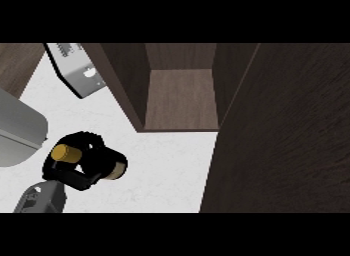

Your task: Pick up the wine, place it into the cabinet and close the cabinet

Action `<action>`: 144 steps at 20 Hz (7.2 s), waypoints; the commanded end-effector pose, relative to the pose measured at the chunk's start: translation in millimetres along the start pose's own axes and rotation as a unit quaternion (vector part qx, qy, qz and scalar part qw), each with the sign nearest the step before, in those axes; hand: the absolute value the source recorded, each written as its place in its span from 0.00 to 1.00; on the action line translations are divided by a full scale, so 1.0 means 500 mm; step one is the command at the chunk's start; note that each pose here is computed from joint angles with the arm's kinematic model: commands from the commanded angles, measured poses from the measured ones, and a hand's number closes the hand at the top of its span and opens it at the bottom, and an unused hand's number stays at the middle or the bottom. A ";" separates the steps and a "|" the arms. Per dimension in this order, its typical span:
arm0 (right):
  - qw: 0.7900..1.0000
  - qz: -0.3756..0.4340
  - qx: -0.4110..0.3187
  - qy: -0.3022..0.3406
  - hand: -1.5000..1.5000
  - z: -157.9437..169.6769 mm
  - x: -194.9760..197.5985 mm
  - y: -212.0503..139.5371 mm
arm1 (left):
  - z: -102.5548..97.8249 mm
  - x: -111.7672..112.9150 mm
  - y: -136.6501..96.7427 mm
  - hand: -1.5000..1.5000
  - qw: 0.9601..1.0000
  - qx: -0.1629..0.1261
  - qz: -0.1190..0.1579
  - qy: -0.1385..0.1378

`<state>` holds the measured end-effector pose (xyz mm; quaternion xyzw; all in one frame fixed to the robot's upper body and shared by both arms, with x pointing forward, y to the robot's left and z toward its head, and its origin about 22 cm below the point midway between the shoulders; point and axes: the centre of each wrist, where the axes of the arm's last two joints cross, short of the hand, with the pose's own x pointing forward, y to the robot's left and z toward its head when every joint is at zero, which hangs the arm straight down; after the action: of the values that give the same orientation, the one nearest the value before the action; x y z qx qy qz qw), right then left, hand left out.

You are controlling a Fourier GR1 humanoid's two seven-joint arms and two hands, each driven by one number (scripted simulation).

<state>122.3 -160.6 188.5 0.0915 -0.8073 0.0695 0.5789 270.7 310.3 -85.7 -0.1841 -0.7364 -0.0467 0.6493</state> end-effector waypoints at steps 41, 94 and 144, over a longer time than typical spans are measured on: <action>1.000 0.002 -0.011 -0.024 0.00 0.084 0.058 -0.032 | -0.133 0.059 -0.336 1.00 0.990 0.081 -0.095 -0.066; 0.999 -0.022 0.014 -0.027 0.00 0.103 0.017 -0.031 | -0.431 0.078 -0.297 1.00 0.968 0.195 -0.151 0.035; 1.000 -0.004 0.004 -0.026 0.00 0.124 0.049 -0.051 | -0.503 0.171 -0.361 0.00 0.994 0.077 -0.033 -0.074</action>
<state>90.4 -195.9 148.5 0.0552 -0.8199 0.1030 0.5604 441.2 84.6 67.9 -0.1042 -0.7912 0.0032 0.6026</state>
